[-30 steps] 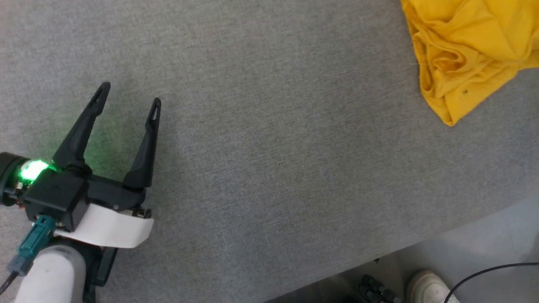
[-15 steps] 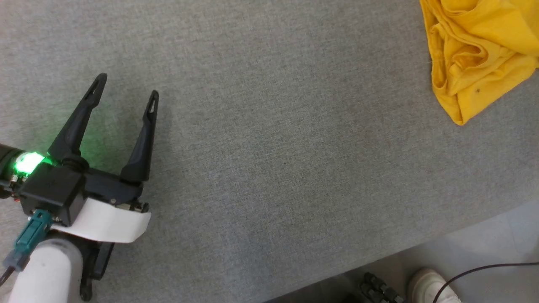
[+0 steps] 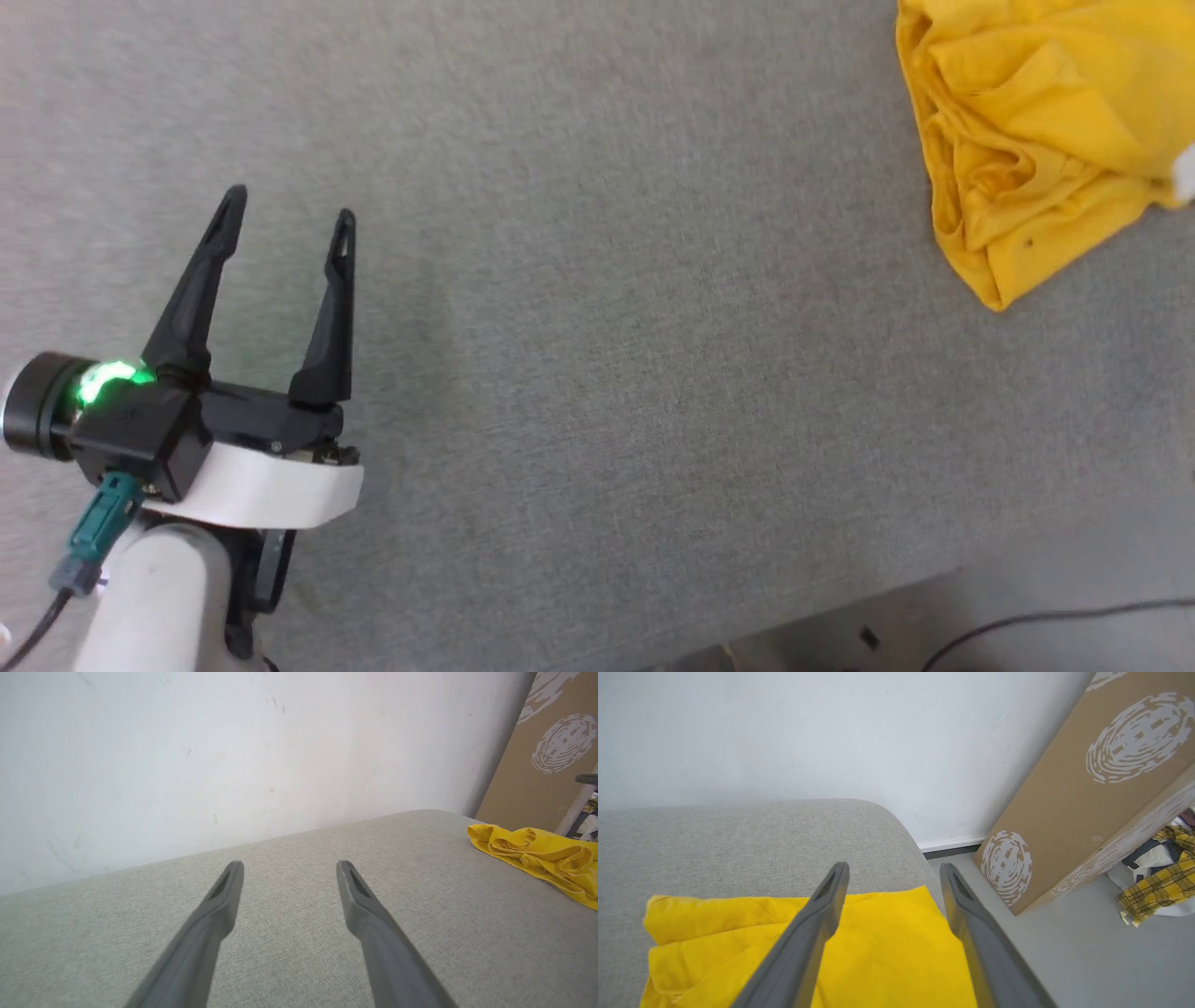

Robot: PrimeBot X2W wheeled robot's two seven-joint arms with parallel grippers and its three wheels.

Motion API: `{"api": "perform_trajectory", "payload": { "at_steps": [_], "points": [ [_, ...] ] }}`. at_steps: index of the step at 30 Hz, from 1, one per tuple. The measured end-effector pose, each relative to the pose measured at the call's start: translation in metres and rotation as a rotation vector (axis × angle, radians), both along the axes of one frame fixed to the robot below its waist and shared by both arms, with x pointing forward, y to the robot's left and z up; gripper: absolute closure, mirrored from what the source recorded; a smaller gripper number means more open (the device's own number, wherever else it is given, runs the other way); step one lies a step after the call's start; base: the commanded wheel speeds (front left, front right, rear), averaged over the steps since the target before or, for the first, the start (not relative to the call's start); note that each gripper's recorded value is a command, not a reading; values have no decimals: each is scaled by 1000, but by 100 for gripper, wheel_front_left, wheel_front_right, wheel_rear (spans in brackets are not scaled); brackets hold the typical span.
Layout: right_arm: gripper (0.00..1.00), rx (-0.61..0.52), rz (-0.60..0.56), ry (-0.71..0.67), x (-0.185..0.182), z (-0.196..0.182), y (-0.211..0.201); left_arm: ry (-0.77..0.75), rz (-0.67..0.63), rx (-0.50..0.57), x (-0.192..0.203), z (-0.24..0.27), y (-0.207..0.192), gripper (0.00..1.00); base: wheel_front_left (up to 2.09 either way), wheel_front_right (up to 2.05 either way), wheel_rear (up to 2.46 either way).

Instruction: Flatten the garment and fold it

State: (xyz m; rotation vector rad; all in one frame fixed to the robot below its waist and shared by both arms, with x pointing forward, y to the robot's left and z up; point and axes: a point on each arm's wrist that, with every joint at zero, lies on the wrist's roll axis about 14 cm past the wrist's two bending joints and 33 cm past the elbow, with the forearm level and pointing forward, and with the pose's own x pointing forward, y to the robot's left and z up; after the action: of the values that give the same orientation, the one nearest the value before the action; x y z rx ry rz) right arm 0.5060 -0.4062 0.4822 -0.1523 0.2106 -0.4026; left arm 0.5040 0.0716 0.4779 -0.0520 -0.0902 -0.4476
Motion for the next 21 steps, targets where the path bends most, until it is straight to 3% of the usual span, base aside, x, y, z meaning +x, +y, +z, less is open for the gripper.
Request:
{"api": "perform_trajectory", "payload": {
  "at_steps": [14, 21],
  "points": [
    [0, 129, 147, -172, -51, 24, 86, -91, 229, -50, -55, 55, 55, 0, 0, 0, 0],
    [0, 141, 220, -237, -71, 40, 129, -119, 360, -46, -85, 71, 90, 0, 0, 0, 0]
  ]
}}
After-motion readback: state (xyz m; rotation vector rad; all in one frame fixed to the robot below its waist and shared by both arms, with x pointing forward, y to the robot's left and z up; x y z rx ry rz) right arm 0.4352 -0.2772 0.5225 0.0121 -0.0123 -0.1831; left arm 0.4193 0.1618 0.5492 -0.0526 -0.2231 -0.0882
